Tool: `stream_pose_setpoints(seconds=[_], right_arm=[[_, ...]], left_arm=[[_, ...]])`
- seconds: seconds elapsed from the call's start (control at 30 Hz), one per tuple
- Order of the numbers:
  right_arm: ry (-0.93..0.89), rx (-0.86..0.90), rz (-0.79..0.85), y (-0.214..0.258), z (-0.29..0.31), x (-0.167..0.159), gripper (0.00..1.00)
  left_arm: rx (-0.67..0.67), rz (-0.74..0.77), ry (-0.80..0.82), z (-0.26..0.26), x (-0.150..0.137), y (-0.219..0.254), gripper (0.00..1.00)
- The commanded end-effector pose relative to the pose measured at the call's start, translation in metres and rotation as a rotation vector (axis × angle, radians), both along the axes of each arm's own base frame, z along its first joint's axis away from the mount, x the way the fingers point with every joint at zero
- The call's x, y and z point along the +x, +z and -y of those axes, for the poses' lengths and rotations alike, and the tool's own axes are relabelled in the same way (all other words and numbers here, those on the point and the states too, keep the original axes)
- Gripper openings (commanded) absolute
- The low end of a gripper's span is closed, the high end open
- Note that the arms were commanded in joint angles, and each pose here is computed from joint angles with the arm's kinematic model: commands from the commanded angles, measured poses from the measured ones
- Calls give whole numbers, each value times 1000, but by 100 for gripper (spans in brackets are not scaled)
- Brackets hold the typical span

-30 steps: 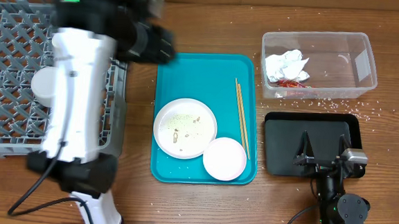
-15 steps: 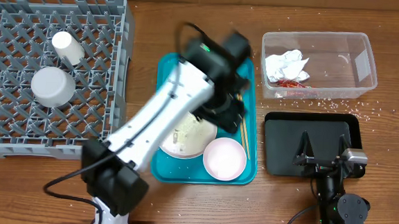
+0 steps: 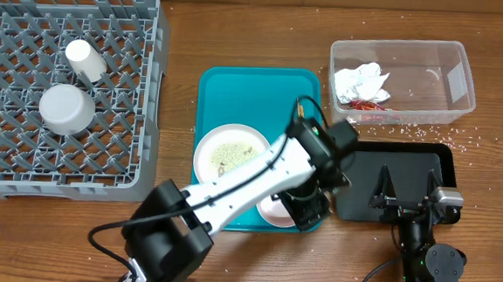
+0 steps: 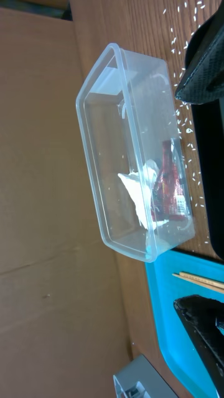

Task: Sort waste into correct bins and load items into the dishwasher
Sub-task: 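Move left gripper back over the small white plate on the tray, then grasp the small white plate's rim with the left gripper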

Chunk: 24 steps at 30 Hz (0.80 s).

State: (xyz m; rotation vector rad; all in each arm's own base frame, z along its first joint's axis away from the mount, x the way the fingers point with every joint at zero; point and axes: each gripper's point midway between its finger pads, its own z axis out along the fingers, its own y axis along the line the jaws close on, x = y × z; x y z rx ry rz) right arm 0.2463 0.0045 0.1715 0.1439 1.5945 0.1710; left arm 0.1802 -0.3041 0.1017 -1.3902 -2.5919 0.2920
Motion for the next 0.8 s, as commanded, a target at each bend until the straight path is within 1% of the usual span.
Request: stream_pose_setpoints(seconds=[0.0, 0.17, 0.3, 0.37, 0.47, 0.6, 0.77], right_arm=[[5, -7, 4, -2, -1, 0, 100], [5, -7, 4, -2, -1, 0, 100], [5, -7, 4, -2, -1, 0, 100], [5, -7, 4, -2, -1, 0, 100], [5, -7, 4, -2, -1, 0, 100], [5, -7, 4, -2, -1, 0, 100], [5, -7, 4, -2, -1, 0, 100]], left_arm=[[21, 80, -132, 3, -6, -15, 70], [35, 104, -142, 1, -4, -27, 70], [26, 112, -139, 0, -4, -43, 64], [20, 115, -141, 1, -5, -49, 58], [18, 130, -144, 2, -3, -53, 57], [59, 191, -114, -4, 7, -61, 53], [57, 198, -103, -4, 9, -63, 49]])
